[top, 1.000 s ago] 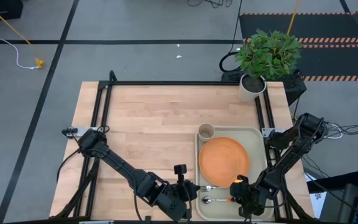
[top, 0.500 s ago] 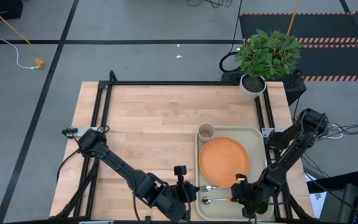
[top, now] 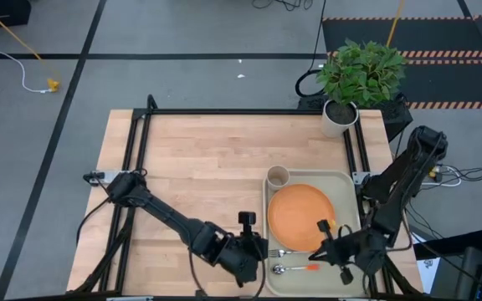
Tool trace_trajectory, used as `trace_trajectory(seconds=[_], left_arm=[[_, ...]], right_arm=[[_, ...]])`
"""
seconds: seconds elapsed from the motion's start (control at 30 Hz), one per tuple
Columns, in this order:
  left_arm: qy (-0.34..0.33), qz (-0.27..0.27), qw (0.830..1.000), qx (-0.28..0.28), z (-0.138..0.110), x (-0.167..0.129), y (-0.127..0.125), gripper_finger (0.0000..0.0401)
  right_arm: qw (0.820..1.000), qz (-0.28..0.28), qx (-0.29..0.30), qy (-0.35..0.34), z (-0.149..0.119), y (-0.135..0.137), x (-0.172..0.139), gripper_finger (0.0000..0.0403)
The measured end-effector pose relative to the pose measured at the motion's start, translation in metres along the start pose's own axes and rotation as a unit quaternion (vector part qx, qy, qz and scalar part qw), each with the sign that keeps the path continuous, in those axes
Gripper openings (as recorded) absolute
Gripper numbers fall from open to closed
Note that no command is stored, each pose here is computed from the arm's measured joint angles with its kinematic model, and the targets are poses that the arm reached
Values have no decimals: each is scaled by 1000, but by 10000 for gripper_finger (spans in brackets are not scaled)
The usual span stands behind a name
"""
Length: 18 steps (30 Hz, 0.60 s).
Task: Pick and place plate/cup/fork/spoon on tray
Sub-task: Return to Home Position
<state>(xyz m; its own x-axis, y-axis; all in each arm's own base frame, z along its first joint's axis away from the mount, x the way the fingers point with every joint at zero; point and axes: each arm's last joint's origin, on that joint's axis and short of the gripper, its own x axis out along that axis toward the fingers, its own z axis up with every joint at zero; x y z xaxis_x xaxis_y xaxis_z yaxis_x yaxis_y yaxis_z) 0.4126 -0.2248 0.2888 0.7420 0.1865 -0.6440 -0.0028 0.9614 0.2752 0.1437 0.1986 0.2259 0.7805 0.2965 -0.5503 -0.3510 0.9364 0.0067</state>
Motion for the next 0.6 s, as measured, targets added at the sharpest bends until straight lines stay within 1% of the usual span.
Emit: trace_trajectory(seconds=[0.07, 0.17, 0.27, 0.33, 0.4, 0.47, 0.53, 0.6], left_arm=[[18, 10, 1000, -2, -8, 10, 6, 8], [37, 20, 999, -14, -20, 18, 18, 7], [42, 24, 998, -29, -35, 13, 31, 4], [23, 20, 998, -49, -42, 9, 40, 8], [14, 20, 998, -51, -55, 0, 50, 9], [-29, 15, 997, -64, -60, -9, 60, 5], [-50, 14, 997, -63, -75, -20, 71, 3], [-87, 9, 993, -76, -85, -28, 81, 8]], right_arm=[[1000, -10, -15, -13, -1, -6, -7, 0], [999, -18, -17, -22, -7, -16, -15, 0], [999, -25, -20, -30, -17, -26, -23, 0], [999, -27, -23, -38, -22, -34, -27, 0], [998, -32, -30, -47, -27, -42, -31, 0], [997, -38, -35, -63, -28, -50, -35, 0], [995, -50, -45, -68, -32, -59, -37, 0], [994, -63, -50, -77, -36, -68, -40, 0]])
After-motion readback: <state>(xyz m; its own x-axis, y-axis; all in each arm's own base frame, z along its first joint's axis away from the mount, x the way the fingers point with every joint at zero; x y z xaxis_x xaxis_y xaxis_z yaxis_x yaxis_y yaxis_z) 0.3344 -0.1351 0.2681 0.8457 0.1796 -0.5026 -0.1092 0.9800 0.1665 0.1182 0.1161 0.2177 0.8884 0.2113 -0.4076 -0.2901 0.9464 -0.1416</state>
